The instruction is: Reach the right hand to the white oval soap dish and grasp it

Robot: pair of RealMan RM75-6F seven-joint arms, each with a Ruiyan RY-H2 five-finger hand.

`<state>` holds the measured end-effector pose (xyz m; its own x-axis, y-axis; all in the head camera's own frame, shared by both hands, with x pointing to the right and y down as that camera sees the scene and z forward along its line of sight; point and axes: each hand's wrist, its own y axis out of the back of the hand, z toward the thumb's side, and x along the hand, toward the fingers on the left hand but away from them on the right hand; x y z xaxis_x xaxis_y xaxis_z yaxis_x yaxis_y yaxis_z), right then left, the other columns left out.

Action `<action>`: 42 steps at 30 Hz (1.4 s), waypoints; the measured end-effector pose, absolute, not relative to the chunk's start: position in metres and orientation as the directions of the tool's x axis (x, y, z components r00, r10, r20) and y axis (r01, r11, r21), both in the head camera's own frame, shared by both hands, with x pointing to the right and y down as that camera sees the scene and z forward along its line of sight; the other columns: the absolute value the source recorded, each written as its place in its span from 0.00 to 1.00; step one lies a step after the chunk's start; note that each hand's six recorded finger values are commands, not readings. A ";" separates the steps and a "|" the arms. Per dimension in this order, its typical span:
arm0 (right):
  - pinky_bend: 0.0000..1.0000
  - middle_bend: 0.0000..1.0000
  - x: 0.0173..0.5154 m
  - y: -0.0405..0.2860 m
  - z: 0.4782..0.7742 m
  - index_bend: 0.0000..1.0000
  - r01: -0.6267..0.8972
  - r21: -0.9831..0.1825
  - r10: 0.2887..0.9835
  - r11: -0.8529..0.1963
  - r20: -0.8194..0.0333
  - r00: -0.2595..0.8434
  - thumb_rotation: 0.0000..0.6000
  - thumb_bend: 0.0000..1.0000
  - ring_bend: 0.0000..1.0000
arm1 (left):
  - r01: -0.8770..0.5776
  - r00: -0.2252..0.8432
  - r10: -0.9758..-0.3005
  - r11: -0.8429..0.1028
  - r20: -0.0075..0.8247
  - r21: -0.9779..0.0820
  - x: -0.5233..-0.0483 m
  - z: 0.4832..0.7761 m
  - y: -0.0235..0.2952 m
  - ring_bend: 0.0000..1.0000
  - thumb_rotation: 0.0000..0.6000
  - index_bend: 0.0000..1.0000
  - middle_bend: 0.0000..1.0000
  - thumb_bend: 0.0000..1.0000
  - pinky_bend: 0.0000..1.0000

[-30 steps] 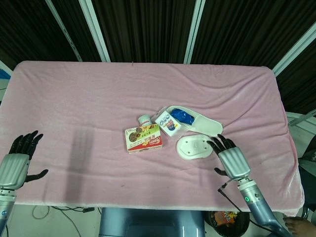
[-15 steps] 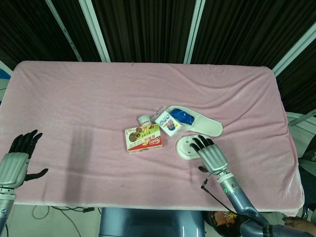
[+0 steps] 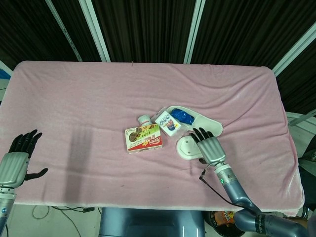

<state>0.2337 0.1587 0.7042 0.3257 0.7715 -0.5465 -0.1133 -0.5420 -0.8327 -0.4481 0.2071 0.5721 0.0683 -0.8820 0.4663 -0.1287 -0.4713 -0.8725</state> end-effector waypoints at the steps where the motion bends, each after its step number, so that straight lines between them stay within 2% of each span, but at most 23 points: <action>1: 0.24 0.02 0.234 0.159 0.706 0.02 -0.119 -0.828 0.768 -0.548 -0.554 0.321 1.00 0.08 0.04 | -0.129 0.067 -0.882 -0.471 0.467 -0.872 -0.448 0.572 0.207 0.00 1.00 0.00 0.00 0.00 0.00; 14: 0.23 0.00 0.236 0.155 0.726 0.00 -0.242 -0.761 0.711 -0.602 -0.649 0.271 1.00 0.07 0.01 | -0.131 0.056 -0.882 -0.472 0.469 -0.872 -0.450 0.573 0.206 0.00 1.00 0.00 0.00 0.00 0.00; 23: 0.23 0.00 0.231 0.148 0.734 0.00 -0.297 -0.734 0.693 -0.610 -0.676 0.249 1.00 0.09 0.01 | -0.136 0.052 -0.879 -0.476 0.474 -0.869 -0.450 0.574 0.206 0.00 1.00 0.00 0.00 0.00 0.00; 24: 0.23 0.02 0.231 0.148 0.735 0.01 -0.308 -0.731 0.690 -0.610 -0.680 0.248 1.00 0.10 0.02 | -0.138 0.052 -0.878 -0.478 0.475 -0.868 -0.450 0.574 0.206 0.00 1.00 0.00 0.00 0.00 0.00; 27: 0.23 0.16 0.231 0.149 0.740 0.13 -0.339 -0.714 0.677 -0.612 -0.695 0.243 1.00 0.13 0.08 | -0.138 0.052 -0.878 -0.479 0.476 -0.867 -0.450 0.574 0.206 0.00 1.00 0.00 0.00 0.00 0.00; 29: 0.23 0.32 0.231 0.151 0.743 0.27 -0.352 -0.703 0.666 -0.619 -0.706 0.239 1.00 0.17 0.17 | -0.139 0.052 -0.878 -0.479 0.477 -0.867 -0.450 0.574 0.206 0.00 1.00 0.00 0.00 0.00 0.00; 32: 0.23 0.49 0.229 0.154 0.744 0.42 -0.360 -0.697 0.658 -0.621 -0.712 0.244 1.00 0.21 0.29 | -0.142 0.052 -0.877 -0.480 0.478 -0.866 -0.450 0.574 0.206 0.00 1.00 0.00 0.00 0.00 0.00; 34: 0.23 0.56 0.229 0.155 0.744 0.51 -0.358 -0.696 0.656 -0.623 -0.714 0.246 1.00 0.25 0.37 | -0.142 0.053 -0.876 -0.481 0.479 -0.865 -0.450 0.574 0.206 0.00 1.00 0.00 0.00 0.00 0.00; 37: 0.23 0.60 0.228 0.155 0.743 0.56 -0.353 -0.700 0.657 -0.620 -0.710 0.253 1.00 0.27 0.42 | -0.143 0.054 -0.877 -0.480 0.477 -0.866 -0.450 0.573 0.206 0.00 1.00 0.00 0.00 0.00 0.00; 42: 0.23 0.61 0.226 0.151 0.734 0.57 -0.327 -0.727 0.678 -0.604 -0.684 0.269 1.00 0.27 0.43 | -0.145 0.054 -0.877 -0.480 0.478 -0.865 -0.450 0.573 0.206 0.00 1.00 0.00 0.00 0.00 0.00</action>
